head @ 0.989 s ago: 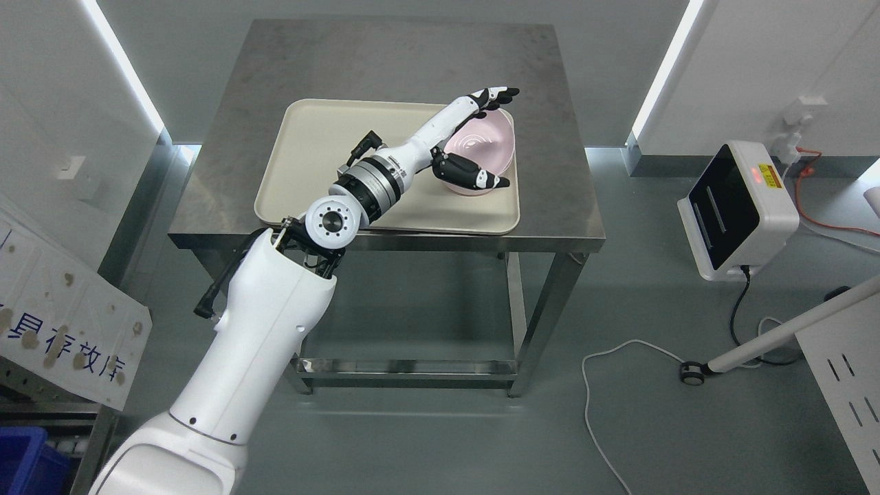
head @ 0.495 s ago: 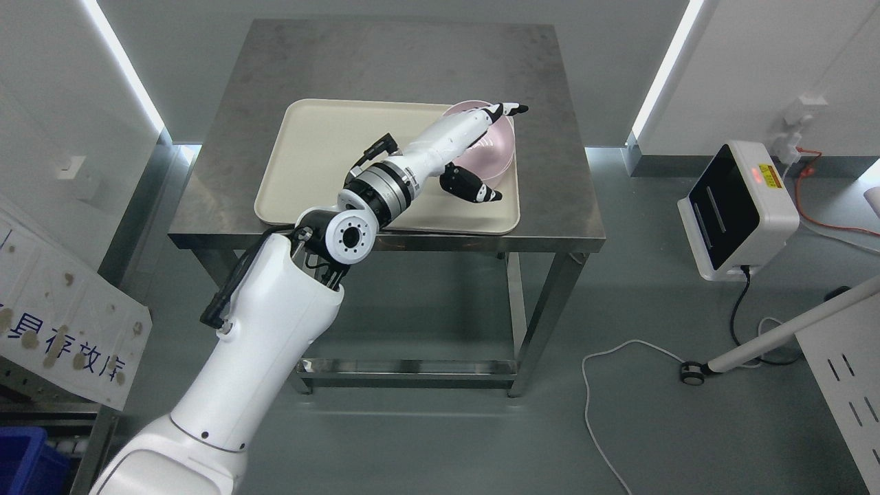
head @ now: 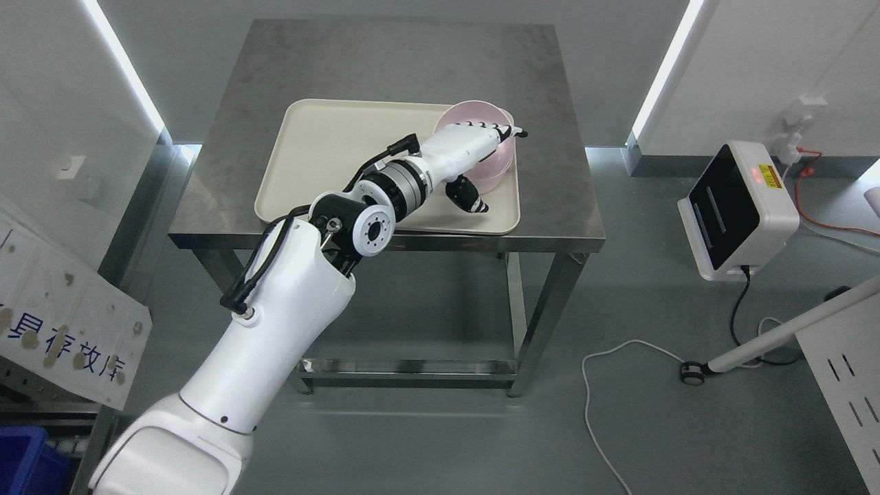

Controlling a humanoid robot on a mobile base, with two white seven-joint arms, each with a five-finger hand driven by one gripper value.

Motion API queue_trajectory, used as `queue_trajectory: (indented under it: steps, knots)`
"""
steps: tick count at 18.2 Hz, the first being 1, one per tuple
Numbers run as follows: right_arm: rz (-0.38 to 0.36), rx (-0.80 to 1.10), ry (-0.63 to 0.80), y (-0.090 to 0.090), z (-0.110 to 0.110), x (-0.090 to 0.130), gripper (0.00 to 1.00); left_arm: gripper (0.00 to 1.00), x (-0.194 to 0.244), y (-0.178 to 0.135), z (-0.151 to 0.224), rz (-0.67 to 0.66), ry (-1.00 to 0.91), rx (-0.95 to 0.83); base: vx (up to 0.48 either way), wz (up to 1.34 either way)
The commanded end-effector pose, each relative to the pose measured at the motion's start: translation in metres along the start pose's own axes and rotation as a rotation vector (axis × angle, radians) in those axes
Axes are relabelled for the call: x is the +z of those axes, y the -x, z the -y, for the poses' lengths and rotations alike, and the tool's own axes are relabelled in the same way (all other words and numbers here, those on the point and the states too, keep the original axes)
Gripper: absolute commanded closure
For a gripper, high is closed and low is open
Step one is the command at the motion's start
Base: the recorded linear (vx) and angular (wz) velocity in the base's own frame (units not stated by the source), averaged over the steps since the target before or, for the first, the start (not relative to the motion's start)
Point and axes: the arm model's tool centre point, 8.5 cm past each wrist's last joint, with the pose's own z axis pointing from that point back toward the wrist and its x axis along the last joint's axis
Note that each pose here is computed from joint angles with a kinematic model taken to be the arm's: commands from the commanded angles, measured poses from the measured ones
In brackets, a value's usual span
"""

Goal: Stack pink IKEA bowls on left shelf middle
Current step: 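Lower the held bowl into the other pink bowl, nesting them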

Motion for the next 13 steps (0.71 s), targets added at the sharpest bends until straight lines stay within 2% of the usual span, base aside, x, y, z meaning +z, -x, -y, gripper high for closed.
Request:
queue_trajectory:
  steps: [1, 6, 10, 13]
  knots:
    - [0.004, -0.011, 0.017, 0.007, 0.011, -0.001, 0.00, 0.11, 0.004, 0.051, 0.018, -0.135, 0.070, -0.011, 0.000, 0.00]
    - [0.004, -0.011, 0.017, 0.007, 0.011, -0.001, 0.00, 0.11, 0.016, 0.075, 0.015, -0.180, 0.042, 0.042, 0.000, 0.00]
    - [0.006, -0.012, 0.017, 0.007, 0.011, -0.001, 0.00, 0.12, 0.016, 0.070, 0.030, -0.171, 0.077, 0.036, 0.000, 0.00]
    - [0.006, -0.011, 0.017, 0.007, 0.011, -0.001, 0.00, 0.19, 0.009, 0.057, 0.032, -0.145, 0.109, 0.019, 0.000, 0.00]
